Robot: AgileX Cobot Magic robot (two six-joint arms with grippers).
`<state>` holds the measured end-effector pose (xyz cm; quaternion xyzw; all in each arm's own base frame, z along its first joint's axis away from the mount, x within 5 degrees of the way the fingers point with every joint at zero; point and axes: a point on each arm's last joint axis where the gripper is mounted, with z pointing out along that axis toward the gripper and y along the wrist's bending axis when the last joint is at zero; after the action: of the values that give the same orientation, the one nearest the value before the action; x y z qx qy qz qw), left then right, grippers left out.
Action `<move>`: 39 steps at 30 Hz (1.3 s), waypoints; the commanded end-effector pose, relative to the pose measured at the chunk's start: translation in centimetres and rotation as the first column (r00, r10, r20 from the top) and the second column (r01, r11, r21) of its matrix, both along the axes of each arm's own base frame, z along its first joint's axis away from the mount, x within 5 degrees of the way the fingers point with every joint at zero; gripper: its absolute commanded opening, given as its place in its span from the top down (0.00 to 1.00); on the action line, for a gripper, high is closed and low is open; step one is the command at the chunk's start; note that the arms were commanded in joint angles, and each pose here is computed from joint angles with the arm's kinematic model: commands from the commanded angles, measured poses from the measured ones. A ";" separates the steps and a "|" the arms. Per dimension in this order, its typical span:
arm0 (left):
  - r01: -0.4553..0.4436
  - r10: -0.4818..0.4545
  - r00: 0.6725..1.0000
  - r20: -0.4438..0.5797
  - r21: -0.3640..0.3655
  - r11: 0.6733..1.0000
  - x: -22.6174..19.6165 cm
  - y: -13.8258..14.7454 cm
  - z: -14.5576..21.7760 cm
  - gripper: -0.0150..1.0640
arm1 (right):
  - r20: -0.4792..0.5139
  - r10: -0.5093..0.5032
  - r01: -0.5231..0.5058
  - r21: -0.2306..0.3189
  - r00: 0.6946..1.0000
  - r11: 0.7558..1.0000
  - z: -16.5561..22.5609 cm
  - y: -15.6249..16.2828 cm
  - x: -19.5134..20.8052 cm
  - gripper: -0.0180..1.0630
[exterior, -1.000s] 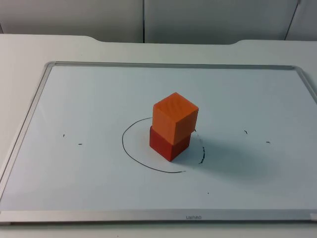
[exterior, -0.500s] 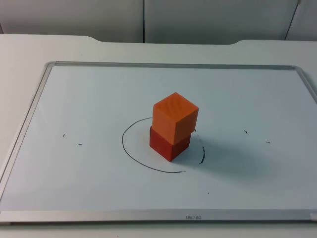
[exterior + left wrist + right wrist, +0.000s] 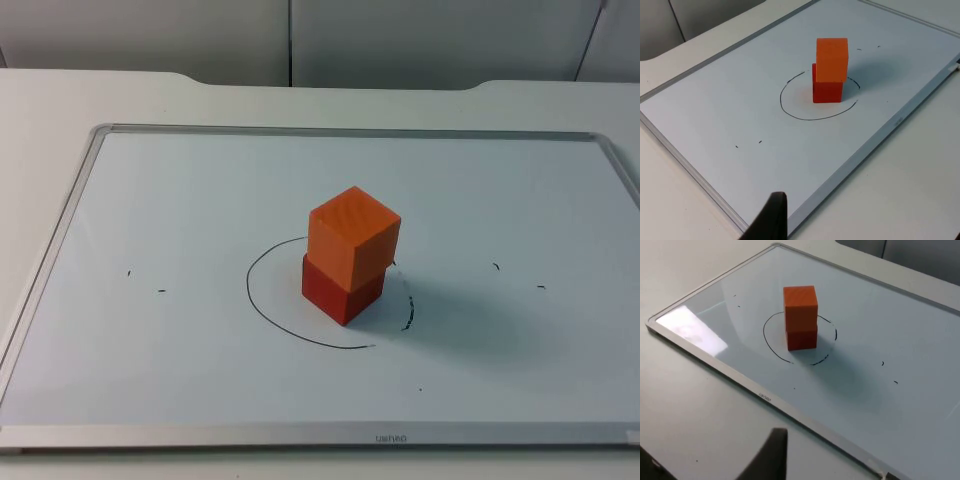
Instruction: Pick up one cube with the left hand and another cube with the right hand. First place the cube in the right hand at the target position, then stack the cube in the left hand on top.
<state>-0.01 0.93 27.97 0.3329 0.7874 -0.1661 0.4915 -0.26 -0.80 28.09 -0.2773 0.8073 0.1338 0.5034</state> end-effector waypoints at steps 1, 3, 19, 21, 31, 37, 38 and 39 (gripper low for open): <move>0.006 -0.006 1.000 -0.001 -0.008 1.000 0.0 0.0 0.0 0.01 | -0.016 -0.040 0.040 0.020 0.999 0.999 -0.2 -0.2 0.1 0.01; 0.006 -0.006 1.000 -0.001 -0.008 1.000 0.0 0.0 0.0 0.01 | -0.016 -0.040 0.040 0.020 0.999 0.999 -0.2 -0.2 0.1 0.01; 0.006 -0.006 1.000 -0.001 -0.008 1.000 0.0 0.0 0.0 0.01 | -0.026 -0.031 0.032 0.032 0.999 0.999 -0.2 0.0 0.0 0.01; 0.006 -0.006 1.000 -0.001 -0.008 1.000 0.0 0.0 0.0 0.01 | -0.026 -0.031 0.032 0.032 0.999 0.999 -0.2 0.0 0.0 0.01; 0.006 -0.006 1.000 -0.001 -0.008 1.000 0.0 0.0 0.0 0.01 | -0.026 -0.031 0.032 0.032 0.999 0.999 -0.2 0.0 0.0 0.01; 0.006 -0.006 1.000 -0.001 -0.008 1.000 0.0 0.0 0.0 0.01 | -0.026 -0.031 0.032 0.032 0.999 0.999 -0.2 0.0 0.0 0.01; 0.006 -0.006 1.000 -0.001 -0.008 1.000 0.0 0.0 0.0 0.01 | -0.026 -0.031 0.032 0.032 0.999 0.999 -0.2 0.0 0.0 0.01; 0.006 -0.006 1.000 -0.001 -0.008 1.000 0.0 0.0 0.0 0.01 | -0.026 -0.031 0.032 0.032 0.999 0.999 -0.2 0.0 0.0 0.01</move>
<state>-0.01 0.93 27.97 0.3329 0.7874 -0.1661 0.4915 -0.19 -0.91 28.08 -0.2551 0.8151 0.1390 0.5013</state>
